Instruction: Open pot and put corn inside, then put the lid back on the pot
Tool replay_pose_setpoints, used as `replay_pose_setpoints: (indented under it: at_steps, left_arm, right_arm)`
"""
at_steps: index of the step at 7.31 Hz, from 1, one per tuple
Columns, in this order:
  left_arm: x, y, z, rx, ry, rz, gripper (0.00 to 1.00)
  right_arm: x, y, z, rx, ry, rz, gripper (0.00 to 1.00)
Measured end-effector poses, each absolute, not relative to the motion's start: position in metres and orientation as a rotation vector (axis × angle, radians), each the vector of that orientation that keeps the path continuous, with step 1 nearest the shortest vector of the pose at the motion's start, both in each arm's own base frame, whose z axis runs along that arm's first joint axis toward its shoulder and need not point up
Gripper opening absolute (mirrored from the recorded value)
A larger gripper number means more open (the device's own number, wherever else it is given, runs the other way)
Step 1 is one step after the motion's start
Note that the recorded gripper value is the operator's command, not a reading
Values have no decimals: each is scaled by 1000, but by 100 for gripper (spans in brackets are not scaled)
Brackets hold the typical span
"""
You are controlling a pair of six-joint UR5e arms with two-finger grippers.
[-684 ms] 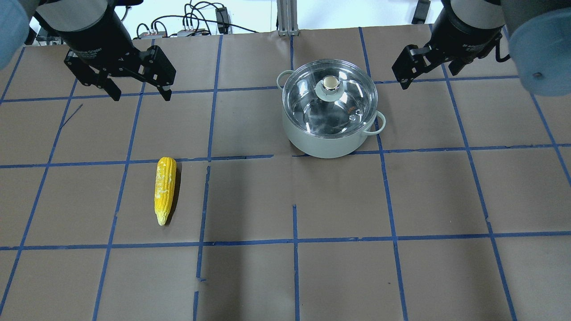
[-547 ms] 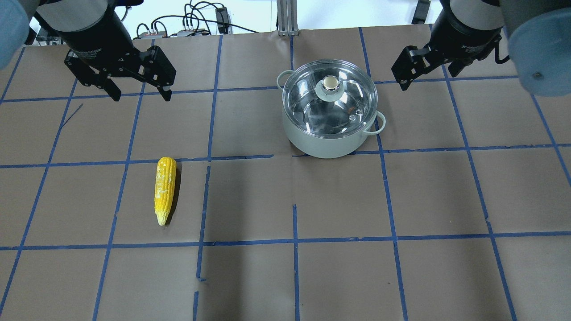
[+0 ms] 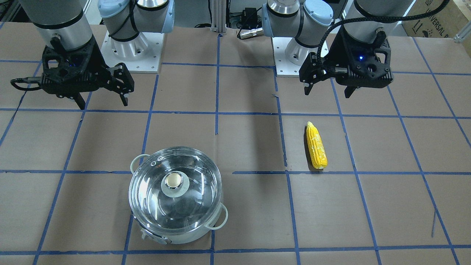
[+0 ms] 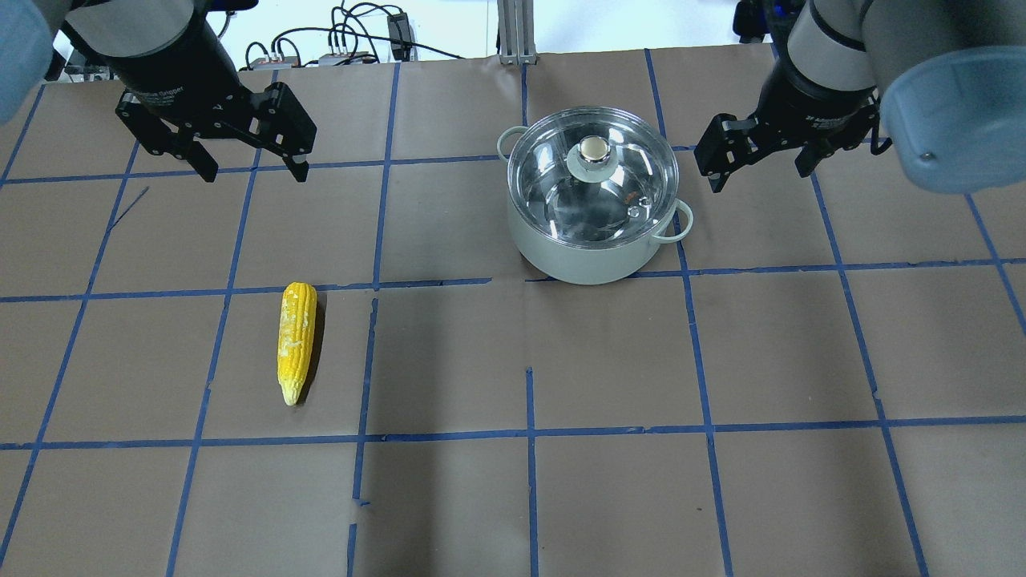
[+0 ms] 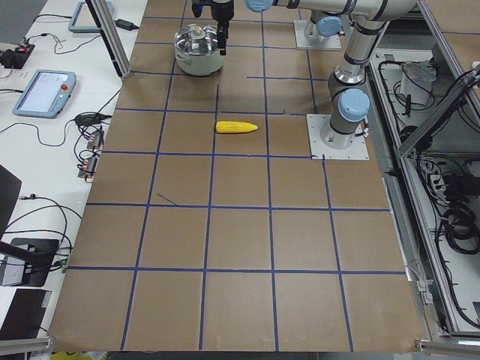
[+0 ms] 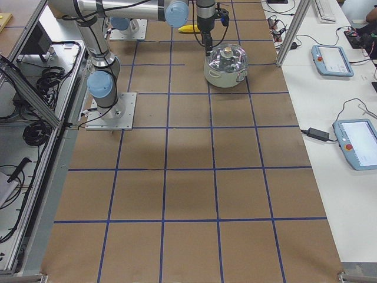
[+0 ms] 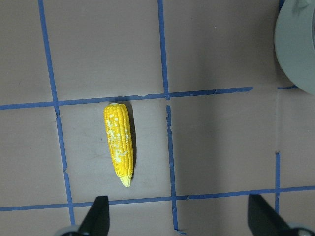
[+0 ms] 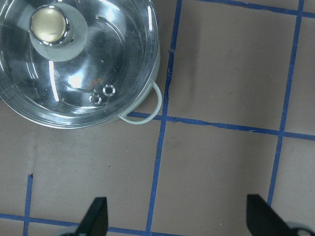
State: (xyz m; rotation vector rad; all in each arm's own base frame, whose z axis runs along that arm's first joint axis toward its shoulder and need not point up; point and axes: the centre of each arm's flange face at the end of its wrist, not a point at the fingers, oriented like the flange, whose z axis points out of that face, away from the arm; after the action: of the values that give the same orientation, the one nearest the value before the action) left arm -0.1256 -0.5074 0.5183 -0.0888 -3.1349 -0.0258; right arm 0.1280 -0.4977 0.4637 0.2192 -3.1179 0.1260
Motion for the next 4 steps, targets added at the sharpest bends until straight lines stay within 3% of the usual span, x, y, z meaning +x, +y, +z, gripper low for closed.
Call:
replay_pose_setpoints:
  at_steps: [4]
  left_arm:
    - [-127, -507, 517, -93, -3137, -37, 100]
  right_arm:
    - [173, -552, 460, 267, -3116, 142, 100]
